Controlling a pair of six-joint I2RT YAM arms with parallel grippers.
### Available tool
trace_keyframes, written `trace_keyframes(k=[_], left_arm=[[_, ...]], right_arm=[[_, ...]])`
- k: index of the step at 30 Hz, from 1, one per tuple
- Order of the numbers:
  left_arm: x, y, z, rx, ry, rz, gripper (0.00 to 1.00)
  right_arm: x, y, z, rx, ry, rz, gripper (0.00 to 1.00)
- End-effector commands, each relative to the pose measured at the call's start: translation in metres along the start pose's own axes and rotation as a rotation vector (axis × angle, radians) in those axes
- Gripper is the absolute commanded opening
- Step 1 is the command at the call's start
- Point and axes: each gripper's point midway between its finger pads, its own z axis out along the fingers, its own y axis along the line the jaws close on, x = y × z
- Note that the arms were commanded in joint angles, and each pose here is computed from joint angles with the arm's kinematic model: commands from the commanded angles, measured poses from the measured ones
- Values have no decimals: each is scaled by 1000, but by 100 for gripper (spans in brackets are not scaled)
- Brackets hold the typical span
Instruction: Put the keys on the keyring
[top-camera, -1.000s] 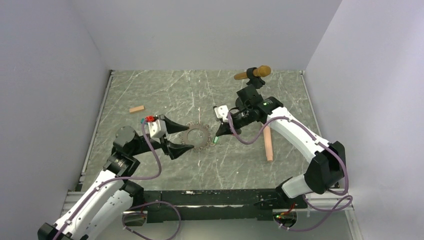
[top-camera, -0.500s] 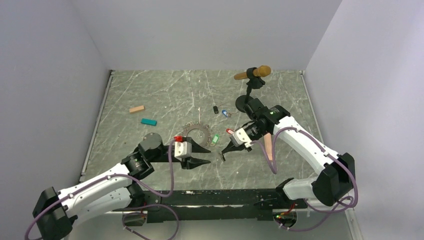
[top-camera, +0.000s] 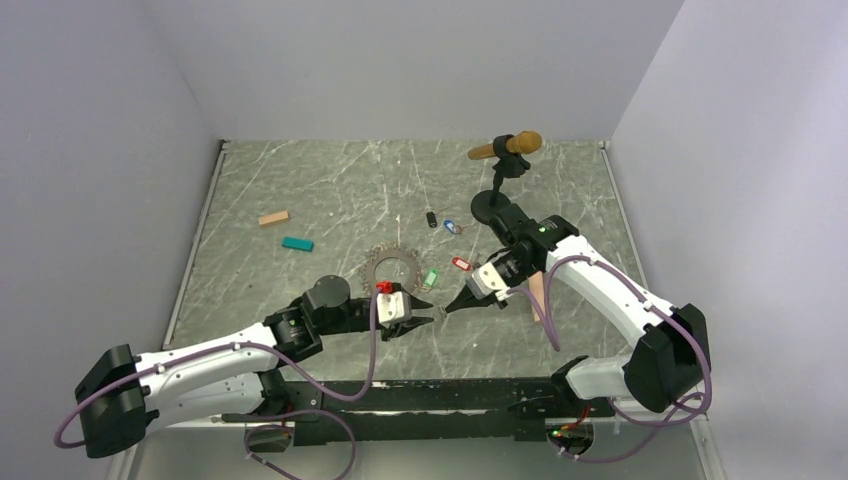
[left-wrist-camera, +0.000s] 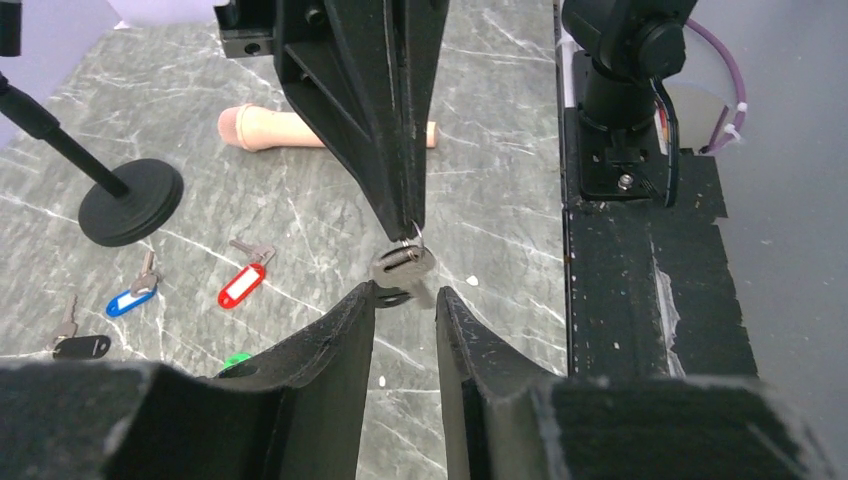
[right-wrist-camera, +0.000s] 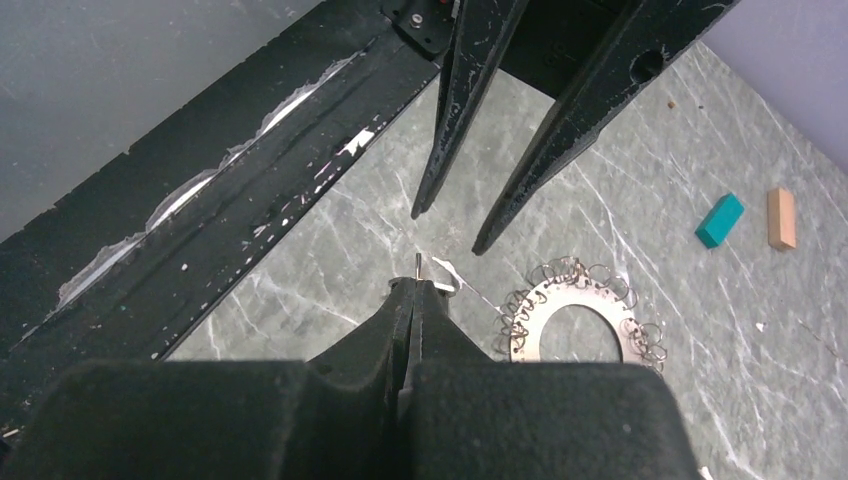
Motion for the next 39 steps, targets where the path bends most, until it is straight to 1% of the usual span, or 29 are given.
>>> trace_keyframes(k=[1, 9, 18, 28, 30, 39], left_arm=[[-21, 12, 6, -63, -67, 43, 34], [-22, 8, 11, -48, -79, 31, 33], [-23, -1, 19, -8, -65, 8, 29], [-24, 5, 26, -59, -44, 5, 27], [-24, 5, 26, -63, -38, 10, 25], [-17, 5, 28, -63, 11, 17, 9]], right_arm=[[-10, -3, 2, 18, -63, -49, 0], [-6, -4, 2, 21, -57, -31, 0], [-2, -5, 2, 30, -54, -4, 0], [0, -6, 2, 35, -56, 9, 0], [0, -6, 2, 36, -55, 9, 0], [0, -8, 1, 44, -57, 27, 0]])
